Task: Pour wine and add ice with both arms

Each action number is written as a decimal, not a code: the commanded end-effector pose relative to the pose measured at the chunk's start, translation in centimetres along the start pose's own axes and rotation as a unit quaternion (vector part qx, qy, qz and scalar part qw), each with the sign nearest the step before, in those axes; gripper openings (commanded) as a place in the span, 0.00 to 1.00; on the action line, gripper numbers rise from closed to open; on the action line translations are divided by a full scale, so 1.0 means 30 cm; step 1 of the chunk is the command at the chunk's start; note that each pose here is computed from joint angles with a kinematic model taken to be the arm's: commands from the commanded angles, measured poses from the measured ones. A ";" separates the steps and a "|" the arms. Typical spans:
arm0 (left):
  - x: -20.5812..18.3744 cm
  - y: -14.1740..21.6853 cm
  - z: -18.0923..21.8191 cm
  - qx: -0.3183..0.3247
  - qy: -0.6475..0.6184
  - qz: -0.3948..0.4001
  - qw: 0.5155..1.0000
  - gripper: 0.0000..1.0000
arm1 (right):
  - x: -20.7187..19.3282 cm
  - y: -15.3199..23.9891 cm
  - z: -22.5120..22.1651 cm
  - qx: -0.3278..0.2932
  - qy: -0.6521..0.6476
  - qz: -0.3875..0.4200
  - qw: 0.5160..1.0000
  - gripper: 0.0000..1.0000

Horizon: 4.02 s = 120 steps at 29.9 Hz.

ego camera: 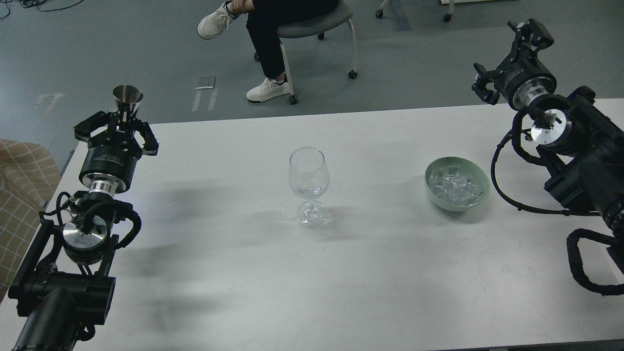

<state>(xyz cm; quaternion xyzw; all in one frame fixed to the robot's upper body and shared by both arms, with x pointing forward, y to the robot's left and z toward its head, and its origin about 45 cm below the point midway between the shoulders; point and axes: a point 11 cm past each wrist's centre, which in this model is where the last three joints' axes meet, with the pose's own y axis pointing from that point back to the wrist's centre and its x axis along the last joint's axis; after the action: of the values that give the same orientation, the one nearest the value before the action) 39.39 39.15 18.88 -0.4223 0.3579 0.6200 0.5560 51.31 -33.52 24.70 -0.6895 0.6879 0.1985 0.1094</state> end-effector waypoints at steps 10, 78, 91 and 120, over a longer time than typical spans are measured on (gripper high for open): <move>0.144 -0.035 -0.014 -0.011 0.025 0.065 0.998 0.07 | -0.009 -0.001 0.024 -0.014 0.029 0.000 0.999 1.00; -0.109 -0.174 -0.007 -0.033 0.022 0.008 0.999 0.96 | -0.108 -0.004 -0.271 0.053 0.104 -0.060 0.991 1.00; -0.239 -0.166 0.014 -0.015 -0.018 -0.052 0.998 0.98 | -0.257 0.009 -0.351 0.009 0.491 -0.142 0.860 1.00; -0.291 -0.123 0.010 -0.007 -0.065 -0.085 0.994 0.98 | 0.004 0.279 0.163 -0.147 0.784 -0.332 0.504 0.93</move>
<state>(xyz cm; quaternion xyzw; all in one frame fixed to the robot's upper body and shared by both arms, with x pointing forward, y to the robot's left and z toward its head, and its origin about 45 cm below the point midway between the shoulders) 43.28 36.54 27.38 -0.4128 0.2775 0.5998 0.6268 43.04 -31.73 22.46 -0.7457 0.1856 -0.3825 -0.5131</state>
